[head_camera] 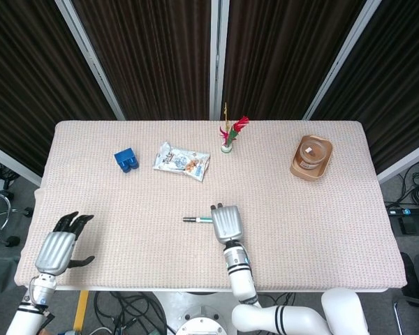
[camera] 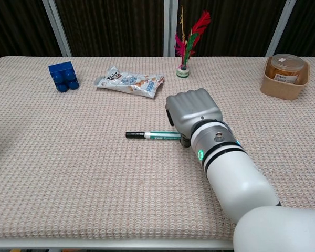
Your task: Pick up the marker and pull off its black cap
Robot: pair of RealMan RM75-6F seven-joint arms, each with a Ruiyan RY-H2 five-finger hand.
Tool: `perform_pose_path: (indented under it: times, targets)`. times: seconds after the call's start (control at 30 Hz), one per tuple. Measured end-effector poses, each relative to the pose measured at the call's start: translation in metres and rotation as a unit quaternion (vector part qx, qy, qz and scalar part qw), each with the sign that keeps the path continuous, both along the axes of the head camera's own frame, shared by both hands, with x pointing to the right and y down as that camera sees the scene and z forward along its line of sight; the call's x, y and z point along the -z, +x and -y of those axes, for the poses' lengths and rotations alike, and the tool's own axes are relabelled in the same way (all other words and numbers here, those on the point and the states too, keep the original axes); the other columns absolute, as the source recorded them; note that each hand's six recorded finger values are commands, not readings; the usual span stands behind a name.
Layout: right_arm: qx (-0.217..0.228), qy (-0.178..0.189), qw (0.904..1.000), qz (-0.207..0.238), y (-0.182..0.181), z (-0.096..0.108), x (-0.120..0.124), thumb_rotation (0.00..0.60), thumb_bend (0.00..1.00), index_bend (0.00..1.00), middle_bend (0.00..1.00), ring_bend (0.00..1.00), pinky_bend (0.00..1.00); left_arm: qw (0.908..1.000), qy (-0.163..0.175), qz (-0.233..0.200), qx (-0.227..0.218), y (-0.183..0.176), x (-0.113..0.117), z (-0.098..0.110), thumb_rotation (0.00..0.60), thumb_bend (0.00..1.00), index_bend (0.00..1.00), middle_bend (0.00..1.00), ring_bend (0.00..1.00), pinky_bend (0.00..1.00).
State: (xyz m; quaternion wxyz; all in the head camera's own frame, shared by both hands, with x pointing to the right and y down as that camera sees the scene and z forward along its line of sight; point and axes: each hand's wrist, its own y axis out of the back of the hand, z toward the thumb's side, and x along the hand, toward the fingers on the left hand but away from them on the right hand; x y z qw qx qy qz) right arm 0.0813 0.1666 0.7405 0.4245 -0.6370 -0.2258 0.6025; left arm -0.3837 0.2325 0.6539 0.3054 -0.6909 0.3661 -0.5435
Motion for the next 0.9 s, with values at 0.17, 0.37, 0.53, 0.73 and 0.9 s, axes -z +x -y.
perform_pose_path:
  times: [0.17,0.37,0.53,0.73,0.9]
  targets:
    - [0.000,-0.005,1.0000,-0.006,-0.003,-0.001,-0.006,0.600,0.20,0.46,0.45,0.66,0.81,1.0000,0.000,0.000,0.002,0.000,0.001,0.001,0.600,0.03,0.14,0.15,0.06,0.12]
    - [0.002,-0.002,1.0000,-0.009,-0.006,-0.001,-0.009,0.600,0.21,0.48,0.46,0.65,0.81,1.0000,-0.006,0.000,0.006,-0.001,-0.001,0.000,0.600,0.03,0.14,0.15,0.06,0.12]
    - [0.001,-0.003,0.9999,-0.011,-0.007,-0.003,-0.010,0.600,0.22,0.50,0.48,0.65,0.81,0.9999,-0.010,0.002,0.005,-0.001,-0.002,0.000,0.600,0.03,0.14,0.15,0.06,0.12]
    - [-0.001,-0.004,0.9999,-0.016,-0.006,-0.002,-0.013,0.600,0.22,0.51,0.47,0.65,0.81,0.9999,-0.008,0.007,0.007,-0.003,-0.001,0.000,0.600,0.03,0.14,0.15,0.06,0.12]
    - [-0.002,-0.007,0.9998,-0.019,-0.007,-0.002,-0.016,0.600,0.22,0.51,0.48,0.65,0.81,0.9999,-0.010,0.008,0.008,-0.005,-0.001,-0.002,0.600,0.03,0.14,0.15,0.06,0.12]
